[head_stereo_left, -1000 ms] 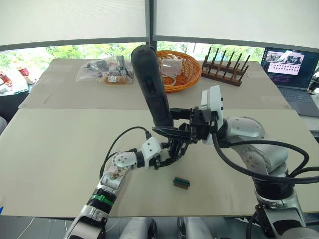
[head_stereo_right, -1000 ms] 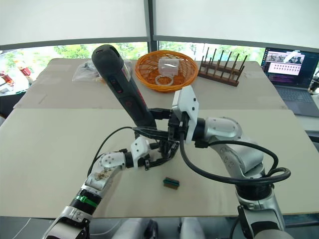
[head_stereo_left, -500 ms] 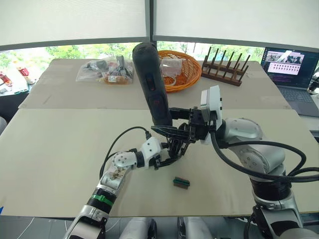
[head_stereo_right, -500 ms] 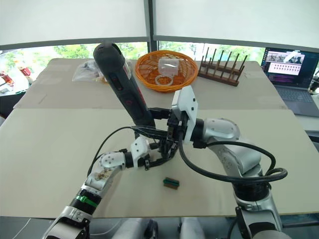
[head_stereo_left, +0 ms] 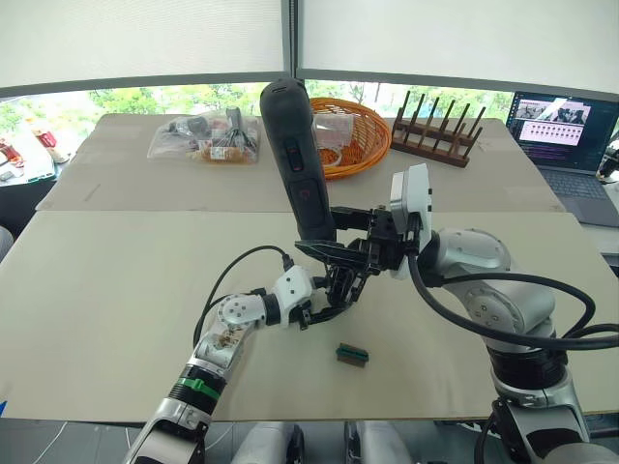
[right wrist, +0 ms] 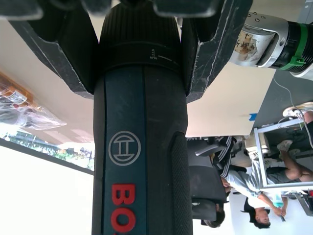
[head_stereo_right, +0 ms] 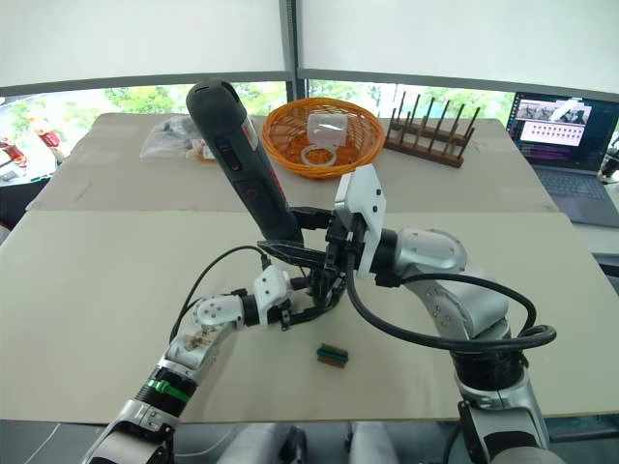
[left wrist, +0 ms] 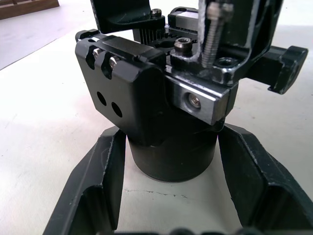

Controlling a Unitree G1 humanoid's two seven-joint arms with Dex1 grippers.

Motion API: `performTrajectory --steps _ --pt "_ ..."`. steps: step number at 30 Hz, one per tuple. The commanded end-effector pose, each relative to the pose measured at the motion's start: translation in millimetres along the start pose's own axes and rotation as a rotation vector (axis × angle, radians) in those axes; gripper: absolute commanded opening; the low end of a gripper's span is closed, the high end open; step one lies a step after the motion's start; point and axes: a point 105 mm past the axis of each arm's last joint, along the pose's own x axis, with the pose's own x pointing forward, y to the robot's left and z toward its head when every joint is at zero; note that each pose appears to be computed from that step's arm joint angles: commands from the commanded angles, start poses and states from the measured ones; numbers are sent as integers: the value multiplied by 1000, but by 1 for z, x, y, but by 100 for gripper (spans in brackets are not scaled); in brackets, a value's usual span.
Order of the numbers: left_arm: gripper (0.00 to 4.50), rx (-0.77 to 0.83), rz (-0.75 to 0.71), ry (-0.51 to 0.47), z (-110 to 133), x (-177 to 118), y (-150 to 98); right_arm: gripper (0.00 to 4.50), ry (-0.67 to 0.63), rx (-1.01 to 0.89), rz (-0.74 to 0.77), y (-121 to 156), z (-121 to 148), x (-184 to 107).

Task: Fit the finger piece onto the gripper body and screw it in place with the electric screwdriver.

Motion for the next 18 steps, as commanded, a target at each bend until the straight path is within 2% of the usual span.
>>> performTrajectory --steps 1,18 --pt "230 14 -1 -16 5 3 1 191 -53 -63 19 3 22 -1" --pt "230 20 -8 -13 5 3 0 191 -62 -65 19 5 24 -2"
